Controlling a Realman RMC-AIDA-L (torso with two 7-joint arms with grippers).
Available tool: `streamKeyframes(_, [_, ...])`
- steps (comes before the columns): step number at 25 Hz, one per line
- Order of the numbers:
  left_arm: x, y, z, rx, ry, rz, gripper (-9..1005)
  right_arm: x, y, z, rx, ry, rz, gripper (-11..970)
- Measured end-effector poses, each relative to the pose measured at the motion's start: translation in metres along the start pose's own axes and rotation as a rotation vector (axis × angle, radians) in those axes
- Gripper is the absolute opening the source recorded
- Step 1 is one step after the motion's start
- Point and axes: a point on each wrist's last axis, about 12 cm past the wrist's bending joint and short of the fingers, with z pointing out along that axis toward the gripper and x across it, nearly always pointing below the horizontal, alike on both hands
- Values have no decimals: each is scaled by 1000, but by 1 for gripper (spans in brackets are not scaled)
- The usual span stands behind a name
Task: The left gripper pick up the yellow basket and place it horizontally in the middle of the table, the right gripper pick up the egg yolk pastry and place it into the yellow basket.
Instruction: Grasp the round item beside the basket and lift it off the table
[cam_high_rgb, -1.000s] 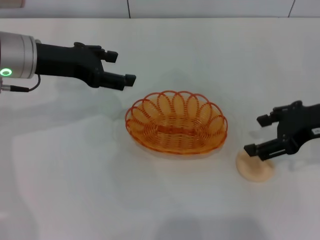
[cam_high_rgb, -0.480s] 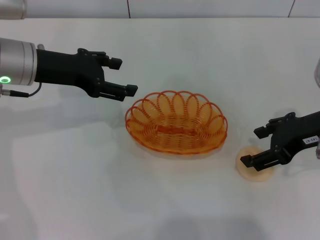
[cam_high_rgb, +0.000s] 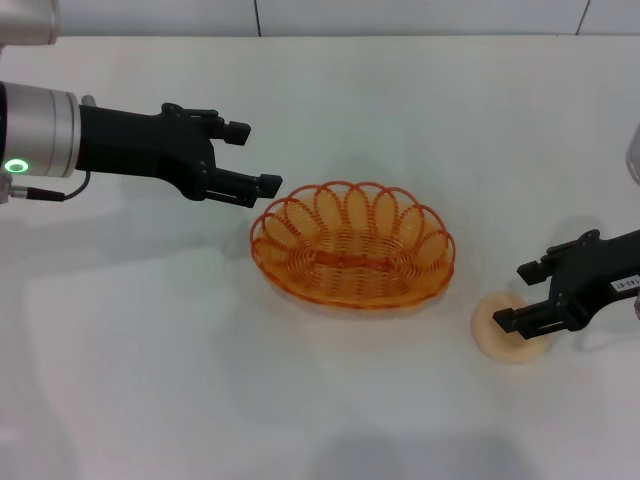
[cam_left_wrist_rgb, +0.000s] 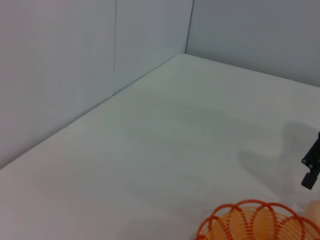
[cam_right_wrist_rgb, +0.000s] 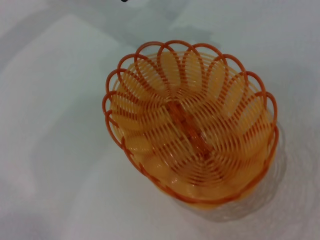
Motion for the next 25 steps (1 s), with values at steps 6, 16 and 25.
streamKeyframes(6, [-1,0,-1,0,-20,-5,884,3,-1,3,-4,8,11,666])
streamKeyframes(16, [-1,-1,-2,0,-25,-7,884,3,0,9,-2,14,9,592])
streamKeyframes(25, [-1,0,-2,-2,-27,-8,885,4,0,8,-2,22,10,431])
